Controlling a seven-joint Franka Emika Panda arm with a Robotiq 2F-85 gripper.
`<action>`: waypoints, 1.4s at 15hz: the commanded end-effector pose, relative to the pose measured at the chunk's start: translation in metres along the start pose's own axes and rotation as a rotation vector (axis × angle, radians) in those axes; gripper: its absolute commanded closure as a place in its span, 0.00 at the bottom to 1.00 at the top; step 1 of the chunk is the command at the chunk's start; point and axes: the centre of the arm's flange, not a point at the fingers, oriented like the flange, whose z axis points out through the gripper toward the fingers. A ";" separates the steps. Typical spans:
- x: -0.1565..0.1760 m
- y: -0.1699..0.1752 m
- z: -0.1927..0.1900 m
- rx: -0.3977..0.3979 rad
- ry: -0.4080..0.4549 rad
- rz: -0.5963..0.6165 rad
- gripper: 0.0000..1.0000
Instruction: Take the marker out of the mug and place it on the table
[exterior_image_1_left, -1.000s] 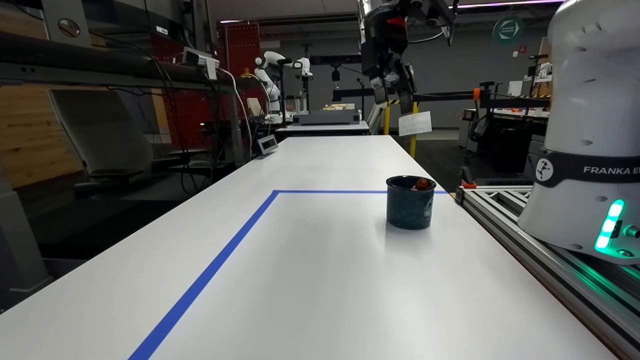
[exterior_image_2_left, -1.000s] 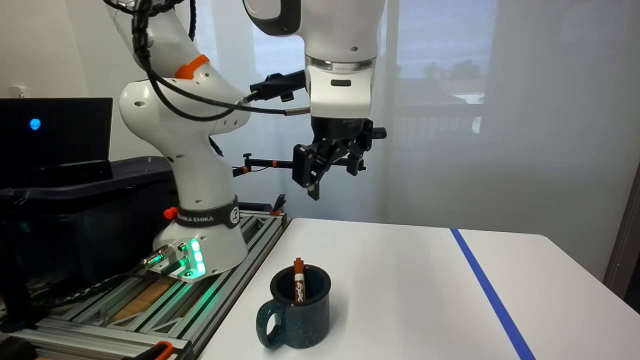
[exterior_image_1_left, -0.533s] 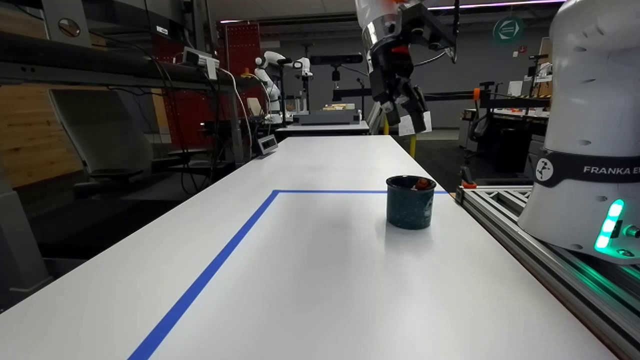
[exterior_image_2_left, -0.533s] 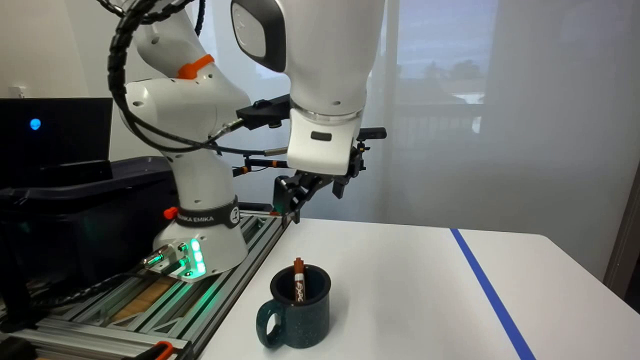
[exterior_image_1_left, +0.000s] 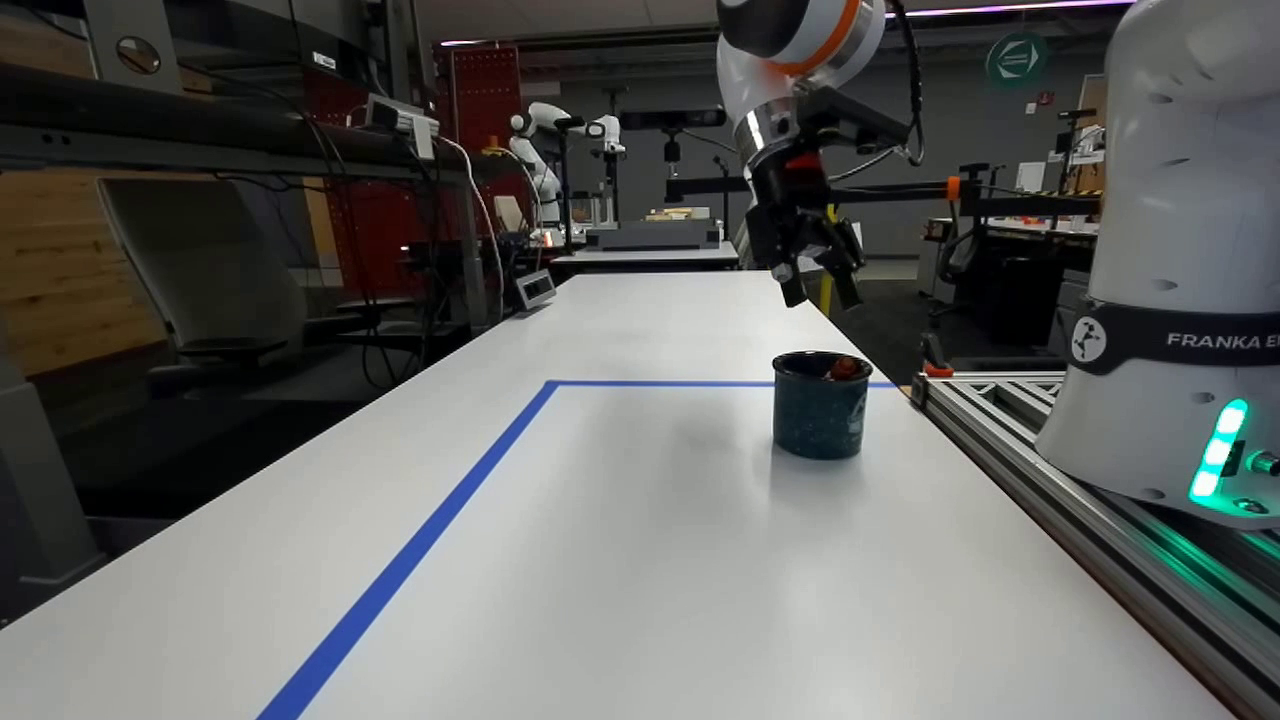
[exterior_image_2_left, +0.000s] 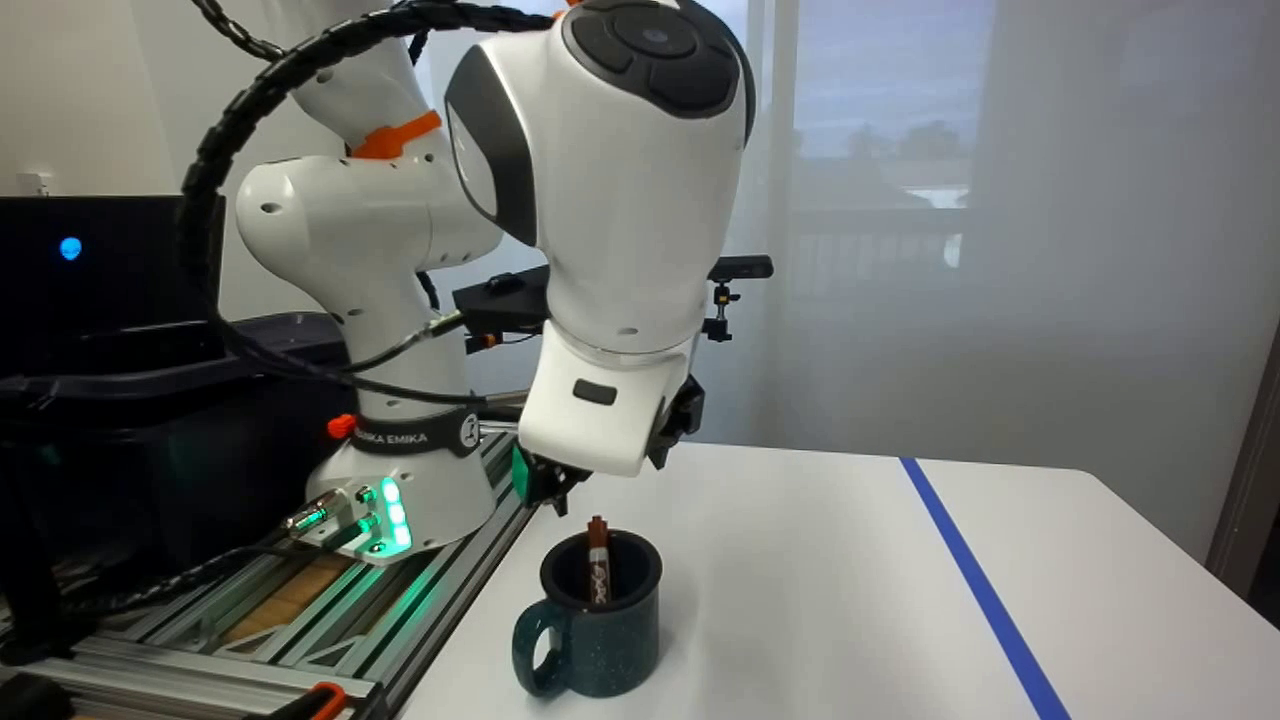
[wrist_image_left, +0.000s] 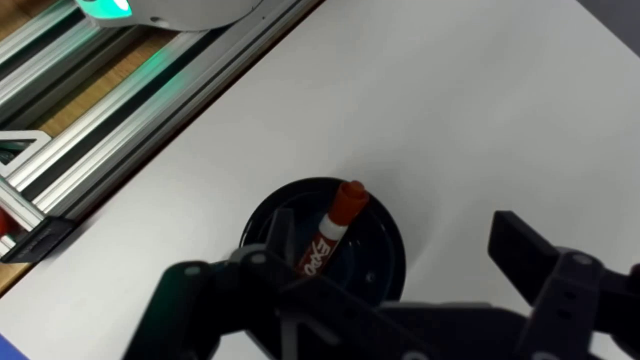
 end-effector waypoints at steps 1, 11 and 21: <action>-0.001 0.017 0.031 0.020 0.028 0.074 0.00; 0.009 0.029 0.058 0.067 -0.073 0.189 0.62; 0.017 0.051 0.061 0.087 -0.077 0.233 0.99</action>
